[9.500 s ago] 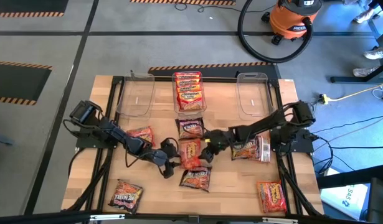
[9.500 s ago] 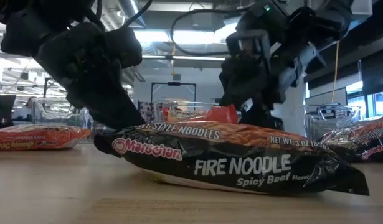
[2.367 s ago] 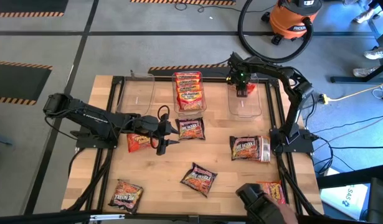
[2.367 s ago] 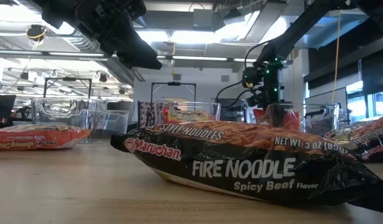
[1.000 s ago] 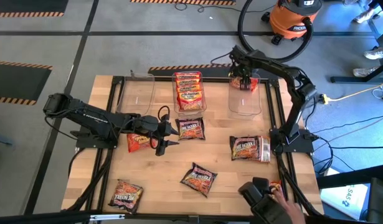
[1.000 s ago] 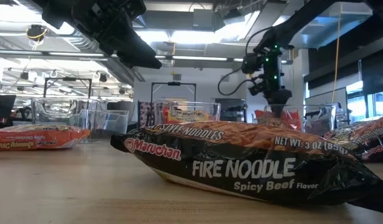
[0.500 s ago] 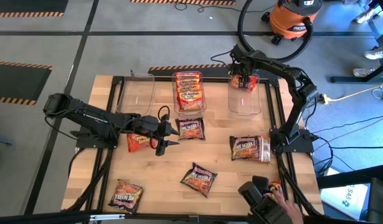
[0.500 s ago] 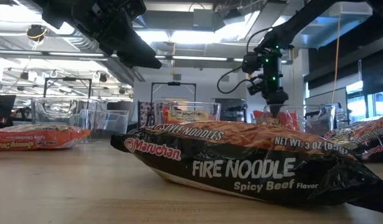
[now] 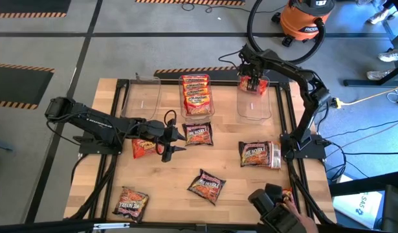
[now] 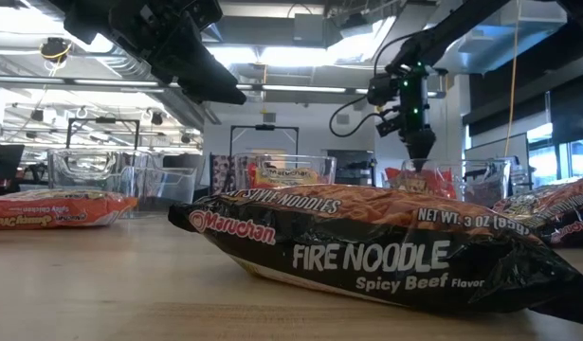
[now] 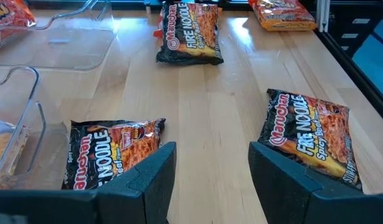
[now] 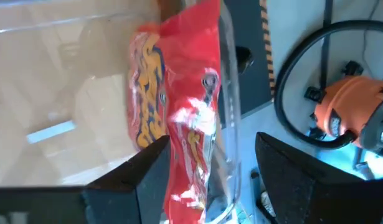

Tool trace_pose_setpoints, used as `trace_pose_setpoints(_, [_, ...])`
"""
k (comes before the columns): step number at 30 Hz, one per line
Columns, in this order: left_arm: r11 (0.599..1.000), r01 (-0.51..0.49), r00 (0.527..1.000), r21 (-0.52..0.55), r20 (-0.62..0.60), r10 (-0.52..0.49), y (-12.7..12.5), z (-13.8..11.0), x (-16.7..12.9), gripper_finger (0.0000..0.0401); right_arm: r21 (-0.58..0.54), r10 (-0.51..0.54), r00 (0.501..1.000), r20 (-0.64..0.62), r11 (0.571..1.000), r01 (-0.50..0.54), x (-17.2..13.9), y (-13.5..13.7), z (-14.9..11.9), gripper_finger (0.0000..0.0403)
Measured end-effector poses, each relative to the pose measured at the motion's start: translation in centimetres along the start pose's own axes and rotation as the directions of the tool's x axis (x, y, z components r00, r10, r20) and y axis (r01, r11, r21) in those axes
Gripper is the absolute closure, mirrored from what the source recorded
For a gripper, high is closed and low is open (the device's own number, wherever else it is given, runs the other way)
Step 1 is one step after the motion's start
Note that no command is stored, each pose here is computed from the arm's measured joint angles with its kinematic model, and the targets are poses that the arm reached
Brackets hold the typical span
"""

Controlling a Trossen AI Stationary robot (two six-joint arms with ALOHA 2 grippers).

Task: Sort Maruchan noodles
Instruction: Put the bottom left orange noodle pack into the right transparent bin, then put the top orange noodle pack into the right transparent bin

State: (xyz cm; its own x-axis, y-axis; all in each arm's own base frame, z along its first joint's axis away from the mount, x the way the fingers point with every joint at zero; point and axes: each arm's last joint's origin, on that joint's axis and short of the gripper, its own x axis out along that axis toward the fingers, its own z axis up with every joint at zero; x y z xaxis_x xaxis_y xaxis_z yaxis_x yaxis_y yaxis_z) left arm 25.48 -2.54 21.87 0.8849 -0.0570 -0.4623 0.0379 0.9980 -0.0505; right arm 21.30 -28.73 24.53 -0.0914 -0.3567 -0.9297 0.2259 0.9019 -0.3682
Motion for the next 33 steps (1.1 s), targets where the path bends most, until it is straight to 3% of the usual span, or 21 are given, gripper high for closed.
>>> trace_pose_setpoints(5, [1.000,0.000,1.000,0.000,0.001,0.000,0.0,0.0,0.0,0.0206,0.046,0.087,0.996,-0.007,0.995,-0.087,-2.4,0.9,0.0,0.0187])
trace_pose_setpoints(9, [1.000,0.001,1.000,-0.003,0.008,-0.001,0.0,0.1,0.0,0.0206,0.089,0.125,0.988,0.091,0.987,-0.133,-5.8,2.2,-0.3,0.0187])
trace_pose_setpoints(14, [1.000,-0.003,1.000,-0.021,0.024,0.004,0.0,0.2,0.0,0.0206,0.110,0.102,0.969,0.225,0.985,-0.130,-10.2,4.0,-0.9,0.0187])
trace_pose_setpoints(19, [1.000,-0.004,1.000,-0.004,0.029,0.004,0.0,0.3,0.0,0.0206,0.117,0.098,0.958,0.269,0.984,-0.133,-12.0,5.1,-1.4,0.0187])
trace_pose_setpoints(27, [1.000,-0.004,1.000,-0.002,0.027,0.004,0.0,0.3,0.0,0.0206,0.095,0.216,0.955,0.202,0.966,-0.239,-6.6,7.2,-2.1,0.0187])
trace_pose_setpoints(33, [1.000,-0.005,1.000,-0.002,0.027,0.006,0.0,0.2,0.0,0.0206,0.062,0.174,0.969,0.176,0.980,-0.187,-1.1,9.1,-2.2,0.0187])
